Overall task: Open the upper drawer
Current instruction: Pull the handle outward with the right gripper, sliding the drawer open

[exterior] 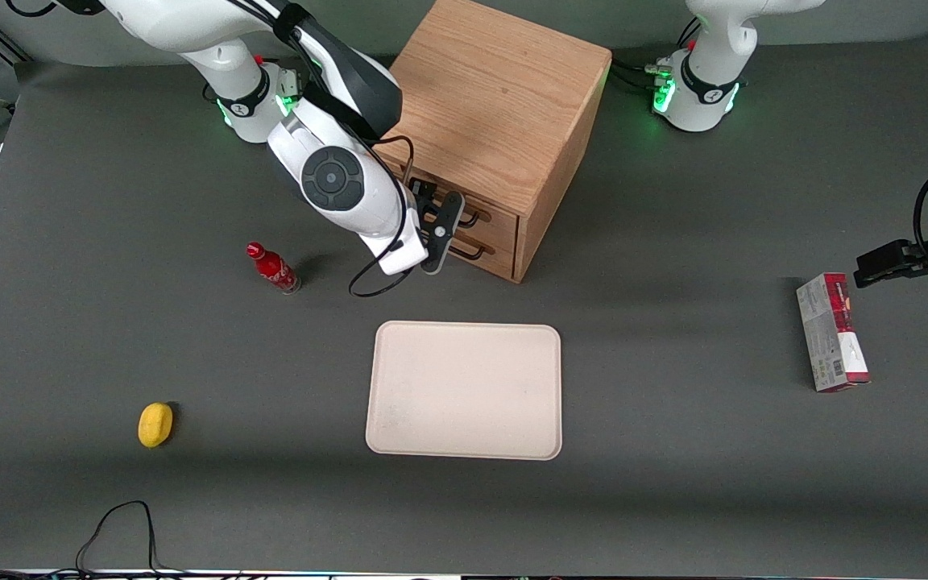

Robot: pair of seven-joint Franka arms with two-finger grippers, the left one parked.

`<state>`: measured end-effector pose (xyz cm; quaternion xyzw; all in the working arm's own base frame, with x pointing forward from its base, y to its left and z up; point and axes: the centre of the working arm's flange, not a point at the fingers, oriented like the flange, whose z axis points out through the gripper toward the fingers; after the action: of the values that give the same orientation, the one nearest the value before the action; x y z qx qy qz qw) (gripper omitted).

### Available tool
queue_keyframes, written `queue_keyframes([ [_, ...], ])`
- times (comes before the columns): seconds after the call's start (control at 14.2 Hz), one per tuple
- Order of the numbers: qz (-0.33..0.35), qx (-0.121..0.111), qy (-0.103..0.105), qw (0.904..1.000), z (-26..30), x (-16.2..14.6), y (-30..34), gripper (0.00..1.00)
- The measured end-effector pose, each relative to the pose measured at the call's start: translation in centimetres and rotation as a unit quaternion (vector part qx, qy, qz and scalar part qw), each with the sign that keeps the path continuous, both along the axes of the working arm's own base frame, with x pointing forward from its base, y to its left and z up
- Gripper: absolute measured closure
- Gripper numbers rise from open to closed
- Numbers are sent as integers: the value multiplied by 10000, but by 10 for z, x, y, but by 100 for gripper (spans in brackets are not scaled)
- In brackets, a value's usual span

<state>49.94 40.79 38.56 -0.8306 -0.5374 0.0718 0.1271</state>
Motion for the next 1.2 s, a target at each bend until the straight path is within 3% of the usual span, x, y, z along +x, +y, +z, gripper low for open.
queue_keyframes([
  [0.49, -155, -31, -697, 9974, 21, 74, -57, 0],
  [0.85, -293, -38, -903, 9955, 16, 126, -103, 0],
  [1.2, -457, -103, -1037, 9935, 21, 145, -124, 0],
])
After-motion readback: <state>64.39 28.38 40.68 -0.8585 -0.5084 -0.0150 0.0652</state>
